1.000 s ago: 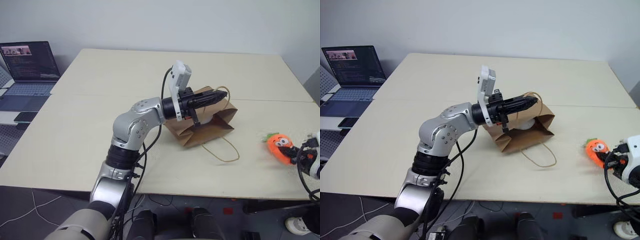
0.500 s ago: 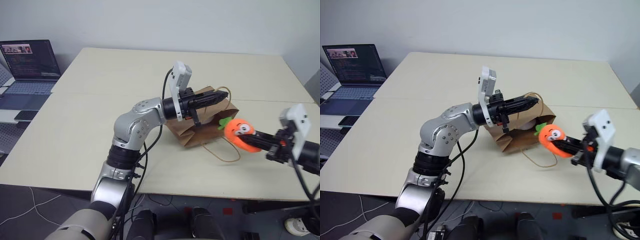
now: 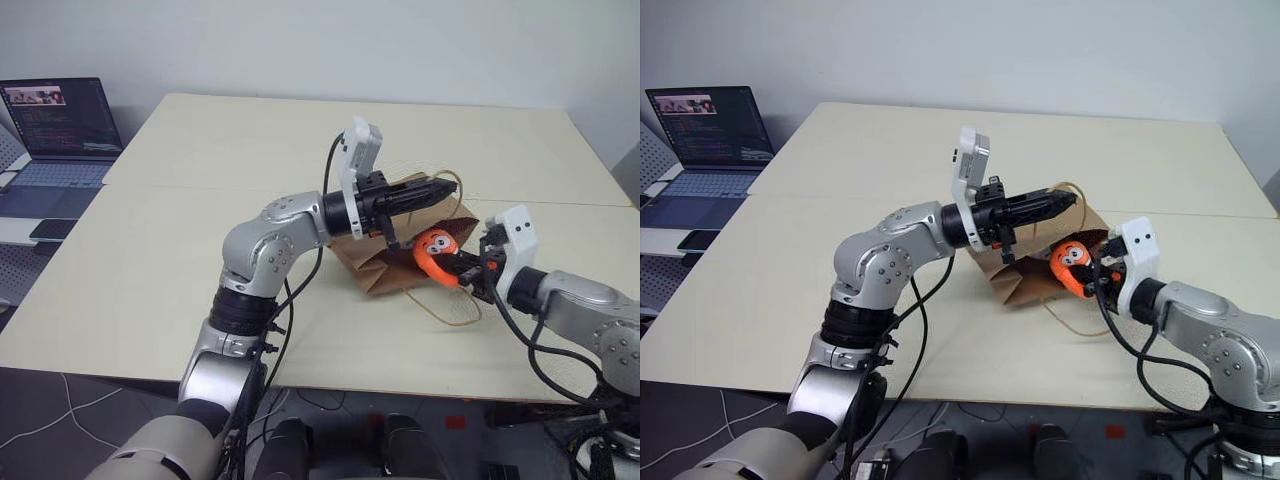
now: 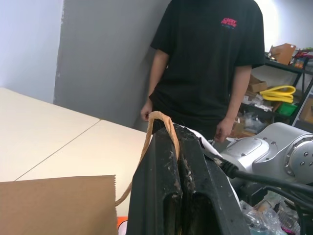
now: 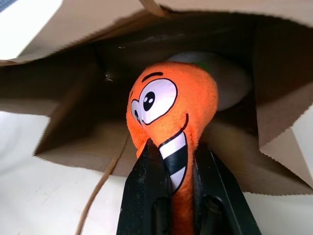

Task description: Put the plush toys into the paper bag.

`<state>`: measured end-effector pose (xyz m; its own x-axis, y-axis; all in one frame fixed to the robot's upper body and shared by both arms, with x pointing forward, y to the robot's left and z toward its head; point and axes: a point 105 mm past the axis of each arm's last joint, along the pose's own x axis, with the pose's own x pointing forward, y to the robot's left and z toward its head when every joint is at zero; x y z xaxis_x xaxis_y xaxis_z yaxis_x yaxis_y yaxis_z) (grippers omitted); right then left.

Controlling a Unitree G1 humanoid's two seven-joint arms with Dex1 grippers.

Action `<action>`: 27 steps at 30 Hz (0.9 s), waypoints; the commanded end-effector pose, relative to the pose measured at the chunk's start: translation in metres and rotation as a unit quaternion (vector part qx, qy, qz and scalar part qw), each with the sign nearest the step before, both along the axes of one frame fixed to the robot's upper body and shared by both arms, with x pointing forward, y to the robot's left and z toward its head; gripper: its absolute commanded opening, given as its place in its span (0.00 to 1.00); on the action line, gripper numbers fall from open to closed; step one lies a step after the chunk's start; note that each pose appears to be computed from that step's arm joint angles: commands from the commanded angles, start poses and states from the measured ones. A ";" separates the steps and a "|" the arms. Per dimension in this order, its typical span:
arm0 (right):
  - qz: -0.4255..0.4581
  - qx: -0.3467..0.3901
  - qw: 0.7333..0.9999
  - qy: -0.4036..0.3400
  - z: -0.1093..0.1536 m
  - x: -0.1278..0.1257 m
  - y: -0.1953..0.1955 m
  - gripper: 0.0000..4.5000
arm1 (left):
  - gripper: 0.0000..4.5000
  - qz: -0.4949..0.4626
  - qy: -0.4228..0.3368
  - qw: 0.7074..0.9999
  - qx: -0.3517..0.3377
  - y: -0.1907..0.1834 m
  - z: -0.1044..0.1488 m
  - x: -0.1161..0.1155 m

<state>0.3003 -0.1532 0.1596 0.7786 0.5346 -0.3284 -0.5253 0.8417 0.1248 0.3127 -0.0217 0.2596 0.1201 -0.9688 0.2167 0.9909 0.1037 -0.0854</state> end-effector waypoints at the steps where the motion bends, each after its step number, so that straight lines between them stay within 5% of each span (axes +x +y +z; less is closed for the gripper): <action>1: -0.028 0.014 0.999 -0.017 0.006 0.013 0.004 0.01 | 0.00 -0.013 -0.030 0.999 -0.014 -0.001 0.016 -0.009; 9: -0.067 0.035 0.997 -0.028 0.006 0.033 0.021 0.01 | 0.00 -0.015 -0.030 0.999 -0.011 -0.002 0.015 -0.010; 10: -0.069 0.035 0.996 -0.031 0.007 0.034 0.024 0.17 | 0.00 -0.015 -0.030 0.999 -0.011 -0.003 0.015 -0.010; 20: -0.072 0.023 0.995 -0.071 0.021 0.037 0.026 0.94 | 0.00 -0.011 -0.029 0.999 -0.008 -0.003 0.013 -0.009; 27: -0.038 0.007 0.996 -0.080 0.035 0.024 0.021 0.99 | 0.00 -0.008 -0.030 1.000 -0.006 -0.003 0.012 -0.007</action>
